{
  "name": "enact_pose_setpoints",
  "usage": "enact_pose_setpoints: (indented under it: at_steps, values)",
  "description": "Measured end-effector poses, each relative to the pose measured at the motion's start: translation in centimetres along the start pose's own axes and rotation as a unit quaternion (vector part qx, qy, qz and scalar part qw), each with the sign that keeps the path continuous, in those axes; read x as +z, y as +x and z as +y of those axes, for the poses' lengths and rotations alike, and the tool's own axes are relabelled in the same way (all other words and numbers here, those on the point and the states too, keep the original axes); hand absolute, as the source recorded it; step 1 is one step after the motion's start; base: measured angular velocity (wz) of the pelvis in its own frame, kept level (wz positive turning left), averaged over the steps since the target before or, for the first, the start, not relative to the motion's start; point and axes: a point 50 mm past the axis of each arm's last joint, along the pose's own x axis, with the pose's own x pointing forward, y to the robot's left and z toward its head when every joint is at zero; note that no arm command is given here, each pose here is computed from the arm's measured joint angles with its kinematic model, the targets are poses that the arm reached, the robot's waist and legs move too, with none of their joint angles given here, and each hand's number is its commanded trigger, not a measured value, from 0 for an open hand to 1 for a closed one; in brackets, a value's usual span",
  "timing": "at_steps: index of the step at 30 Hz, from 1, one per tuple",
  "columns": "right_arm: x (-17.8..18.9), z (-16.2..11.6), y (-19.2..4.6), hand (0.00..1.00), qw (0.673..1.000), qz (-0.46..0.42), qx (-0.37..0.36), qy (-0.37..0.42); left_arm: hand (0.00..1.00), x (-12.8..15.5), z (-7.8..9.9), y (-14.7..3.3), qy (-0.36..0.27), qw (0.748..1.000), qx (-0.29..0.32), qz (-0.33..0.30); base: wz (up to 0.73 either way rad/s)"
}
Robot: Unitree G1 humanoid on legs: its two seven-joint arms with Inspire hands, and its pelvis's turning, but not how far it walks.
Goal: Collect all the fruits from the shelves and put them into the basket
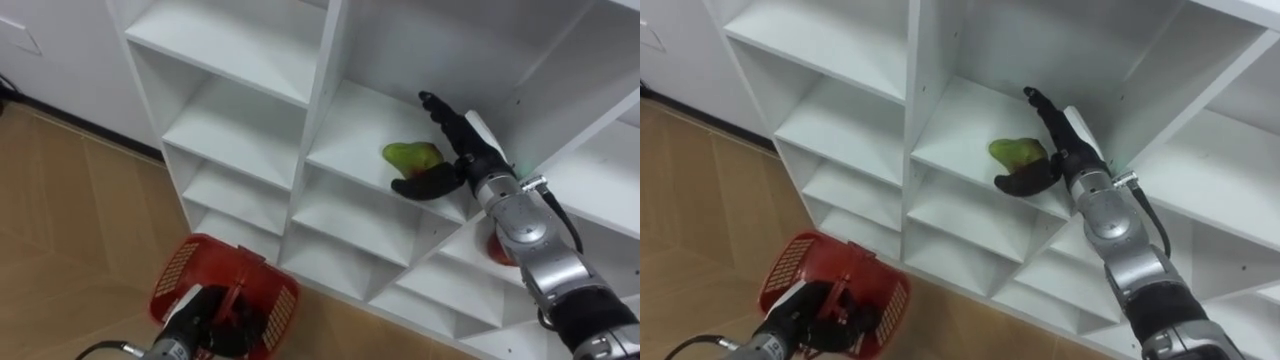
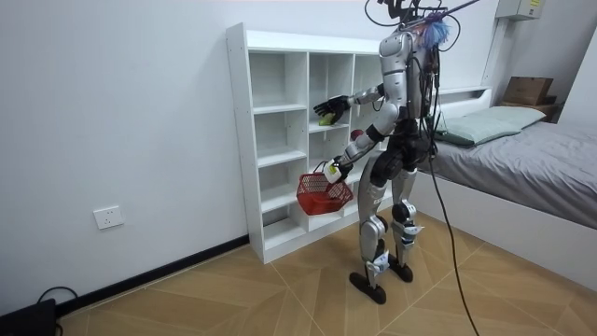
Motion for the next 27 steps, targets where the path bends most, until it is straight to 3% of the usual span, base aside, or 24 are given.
enact_pose_setpoints:
  at_steps: [14, 17, 20, 22, 24, 25, 27]
  values:
    - [-0.95, 0.49, -0.11, 0.00, 1.000, 0.024, 0.004, 0.002, 1.00, -0.62, 0.00, -0.01, -0.003, 1.000, -0.001, 0.014, 0.00]
    - [-0.95, 0.50, -0.11, 0.12, 1.000, 0.024, 0.005, 0.002, 1.00, -0.67, 0.07, -0.03, -0.003, 1.000, 0.000, 0.015, 0.00]
    - [-0.95, 0.51, -0.11, 0.51, 1.000, 0.025, 0.005, 0.002, 1.00, -0.67, 0.07, -0.03, -0.003, 1.000, 0.000, 0.015, 0.00]
    - [-0.96, 0.51, -0.11, 0.65, 1.000, 0.025, 0.005, 0.002, 1.00, -0.67, 0.06, -0.03, -0.003, 1.000, 0.000, 0.015, 0.00]
    - [-0.82, 0.39, -0.06, 0.94, 1.000, 0.021, -0.002, 0.002, 1.00, -0.68, 0.07, -0.03, -0.003, 1.000, 0.000, 0.015, 0.00]
    - [-0.81, 0.37, -0.06, 1.00, 1.000, 0.020, -0.003, 0.002, 1.00, -0.68, 0.07, -0.03, -0.003, 1.000, 0.000, 0.015, 0.00]
    - [-0.76, 0.35, -0.05, 1.00, 1.000, 0.018, -0.005, 0.001, 1.00, -0.72, 0.04, -0.03, -0.003, 1.000, 0.000, 0.016, 0.00]
